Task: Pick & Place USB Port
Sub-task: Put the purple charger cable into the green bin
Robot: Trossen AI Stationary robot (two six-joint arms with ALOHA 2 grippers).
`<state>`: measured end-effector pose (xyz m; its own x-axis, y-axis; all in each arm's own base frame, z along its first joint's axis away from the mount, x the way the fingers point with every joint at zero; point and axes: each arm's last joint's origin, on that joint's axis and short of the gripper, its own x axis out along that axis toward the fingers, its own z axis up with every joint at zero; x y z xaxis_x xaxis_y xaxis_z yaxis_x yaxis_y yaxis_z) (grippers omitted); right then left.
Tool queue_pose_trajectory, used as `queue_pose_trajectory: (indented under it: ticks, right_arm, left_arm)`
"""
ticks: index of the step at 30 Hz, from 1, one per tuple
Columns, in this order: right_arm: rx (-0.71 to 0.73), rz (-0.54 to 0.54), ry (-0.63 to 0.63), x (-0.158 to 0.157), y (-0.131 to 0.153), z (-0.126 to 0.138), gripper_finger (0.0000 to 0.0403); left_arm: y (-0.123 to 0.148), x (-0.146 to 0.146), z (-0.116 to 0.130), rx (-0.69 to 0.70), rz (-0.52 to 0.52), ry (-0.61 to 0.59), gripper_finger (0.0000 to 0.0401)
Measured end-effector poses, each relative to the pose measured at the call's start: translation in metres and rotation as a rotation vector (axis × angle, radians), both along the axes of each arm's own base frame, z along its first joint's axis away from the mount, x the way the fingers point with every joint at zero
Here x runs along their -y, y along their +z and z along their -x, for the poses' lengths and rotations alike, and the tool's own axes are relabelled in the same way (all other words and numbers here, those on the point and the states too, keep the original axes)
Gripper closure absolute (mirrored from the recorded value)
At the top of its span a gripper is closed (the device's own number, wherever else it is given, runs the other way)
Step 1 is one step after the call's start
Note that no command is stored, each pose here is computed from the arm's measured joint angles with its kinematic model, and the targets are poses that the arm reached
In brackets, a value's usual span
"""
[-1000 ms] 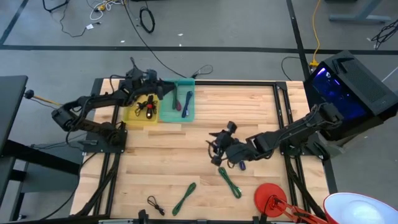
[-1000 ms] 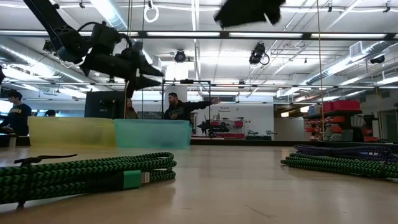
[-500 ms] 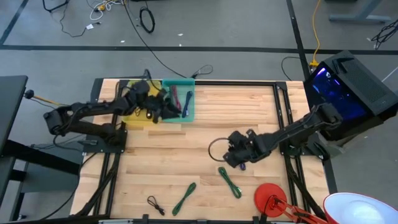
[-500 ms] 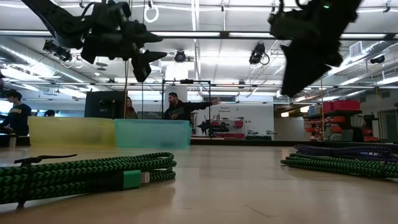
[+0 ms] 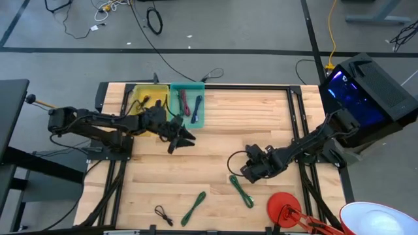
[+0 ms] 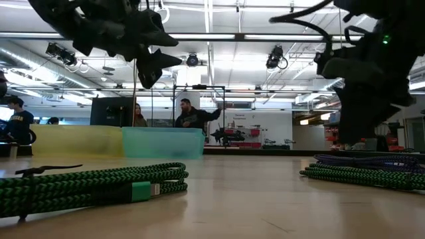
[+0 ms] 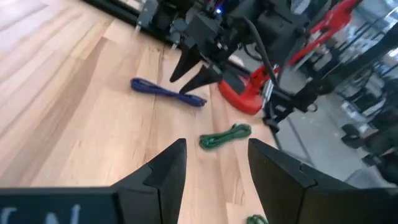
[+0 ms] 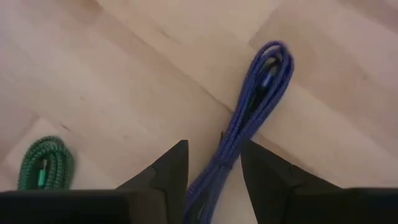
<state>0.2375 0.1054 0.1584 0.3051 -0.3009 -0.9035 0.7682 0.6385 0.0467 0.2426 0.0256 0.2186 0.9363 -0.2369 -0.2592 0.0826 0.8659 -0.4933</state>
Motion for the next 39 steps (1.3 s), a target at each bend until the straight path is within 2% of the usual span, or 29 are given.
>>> queue_pose_trajectory:
  ticks: [5, 15, 23, 26, 30, 31, 33, 36, 39]
  right_arm:
    - [0.024, -0.033, -0.005, 0.0, -0.008, 0.001, 0.0253]
    - [0.001, -0.1, -0.036, 0.003, -0.023, 0.01, 0.0253]
    - [-0.004, -0.084, -0.018, 0.001, -0.038, 0.008, 0.0254]
    - [-0.022, -0.073, -0.013, 0.001, -0.041, 0.008, 0.0279]
    - [-0.018, -0.065, 0.059, 0.001, -0.038, 0.006, 0.0374]
    - [-0.012, -0.061, 0.079, 0.0, -0.035, 0.005, 0.0384]
    - [0.012, -0.067, 0.09, 0.001, -0.031, 0.002, 0.0386]
    - [0.131, -0.056, 0.15, 0.0, -0.014, -0.01, 0.0393]
    - [0.25, -0.009, 0.221, 0.002, 0.003, -0.022, 0.0393]
  left_arm:
    - [-0.001, 0.014, -0.002, -0.004, -0.048, 0.0, 0.0224]
    - [-0.001, 0.018, -0.002, -0.008, -0.057, 0.003, 0.0224]
    - [-0.002, 0.018, -0.002, -0.012, -0.058, 0.006, 0.0224]
    - [-0.002, 0.018, -0.002, -0.012, -0.062, 0.02, 0.0224]
    - [-0.002, 0.017, -0.002, -0.013, -0.067, 0.036, 0.0224]
    - [-0.002, 0.017, -0.002, -0.013, -0.068, 0.041, 0.0224]
    - [-0.002, 0.017, -0.002, -0.013, -0.07, 0.046, 0.0224]
    - [0.001, 0.017, -0.003, 0.014, -0.071, 0.051, 0.0224]
    - [0.009, 0.018, -0.005, 0.109, -0.091, 0.044, 0.0224]
